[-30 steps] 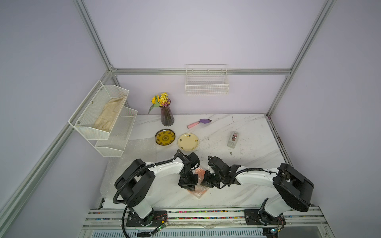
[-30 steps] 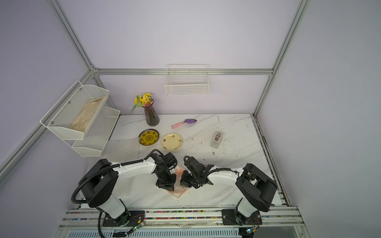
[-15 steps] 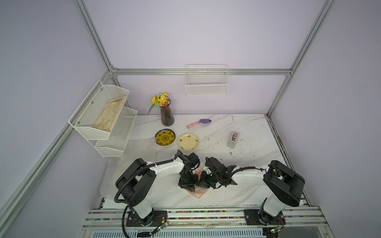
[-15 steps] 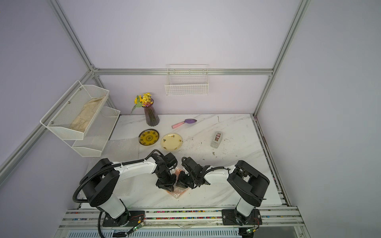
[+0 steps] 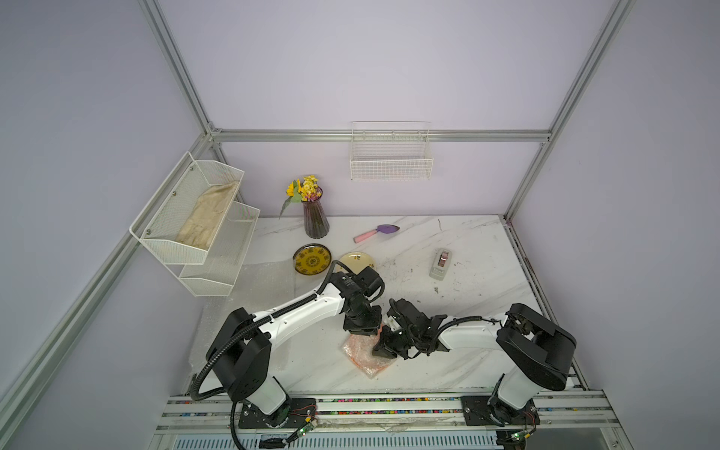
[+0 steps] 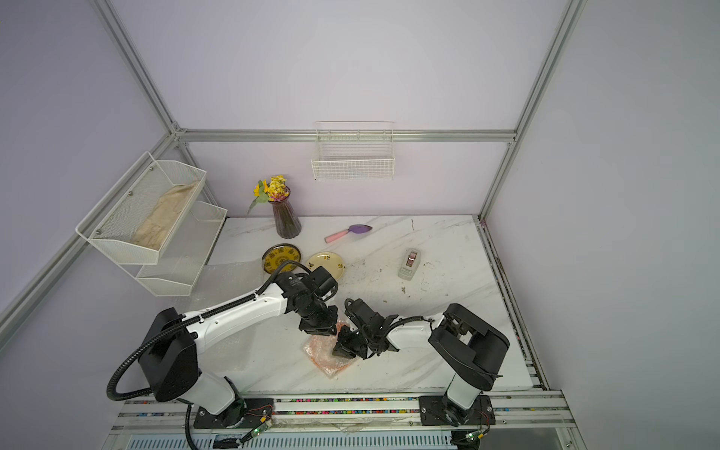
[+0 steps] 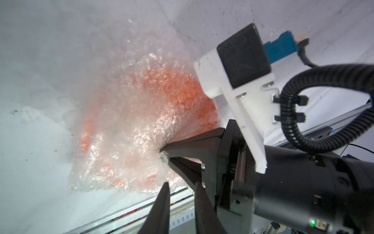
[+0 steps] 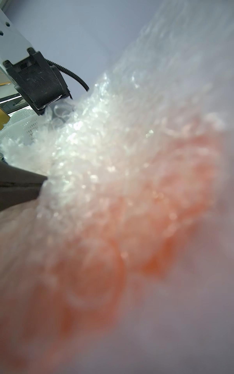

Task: Wrap dinner plates in bubble wrap
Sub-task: Wrap the plate in the bubble wrap.

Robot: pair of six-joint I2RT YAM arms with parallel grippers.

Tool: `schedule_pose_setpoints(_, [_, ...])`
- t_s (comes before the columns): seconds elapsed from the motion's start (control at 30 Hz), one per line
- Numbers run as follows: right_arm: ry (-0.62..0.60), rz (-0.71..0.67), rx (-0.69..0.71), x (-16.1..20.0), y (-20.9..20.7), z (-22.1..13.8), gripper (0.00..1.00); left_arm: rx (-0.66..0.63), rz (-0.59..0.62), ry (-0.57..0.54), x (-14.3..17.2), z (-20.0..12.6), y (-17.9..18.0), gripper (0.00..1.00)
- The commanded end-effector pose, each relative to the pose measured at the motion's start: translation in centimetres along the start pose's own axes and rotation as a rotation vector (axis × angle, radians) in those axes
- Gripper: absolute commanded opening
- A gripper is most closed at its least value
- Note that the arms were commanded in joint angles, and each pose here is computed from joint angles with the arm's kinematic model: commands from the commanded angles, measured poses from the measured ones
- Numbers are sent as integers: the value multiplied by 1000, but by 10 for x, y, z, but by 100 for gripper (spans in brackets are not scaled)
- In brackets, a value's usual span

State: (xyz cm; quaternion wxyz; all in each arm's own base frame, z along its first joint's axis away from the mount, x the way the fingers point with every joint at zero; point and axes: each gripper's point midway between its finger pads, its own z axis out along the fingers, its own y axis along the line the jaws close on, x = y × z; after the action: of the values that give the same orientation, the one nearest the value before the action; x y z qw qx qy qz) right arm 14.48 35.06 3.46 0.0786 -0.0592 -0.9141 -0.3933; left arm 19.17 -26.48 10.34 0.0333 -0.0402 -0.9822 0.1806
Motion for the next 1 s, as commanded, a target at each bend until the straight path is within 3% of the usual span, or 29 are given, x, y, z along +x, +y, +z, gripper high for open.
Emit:
schedule_pose_setpoints(0.0, [15,81,146,12,-47,2,0,31,-10,81,11,23,-3,23])
schedule_pose_setpoints(0.27, [-49,92,145,4,-43,-11,0,-62,-12,232,57,68,53,19])
schedule_pose_setpoints(0.43, [-100,68,133,-1,-25,-27,0,-107,-31,258,65,83,70,16])
schedule_pose_setpoints(0.5, [-117,32,76,-4,-4,-34,2,-105,-35,258,64,87,70,16])
schedule_pose_setpoints(0.6, [-119,25,-142,-5,38,-36,3,-105,-39,255,62,89,69,16])
schedule_pose_setpoints(0.67, [-81,36,-186,-3,42,-29,3,-105,-41,254,61,89,69,15])
schedule_pose_setpoints(0.8, [6,113,-91,8,2,-5,0,-103,-45,247,60,87,68,15])
schedule_pose_setpoints(0.97, [-36,175,148,12,-71,-8,0,-93,-43,210,55,77,62,15])
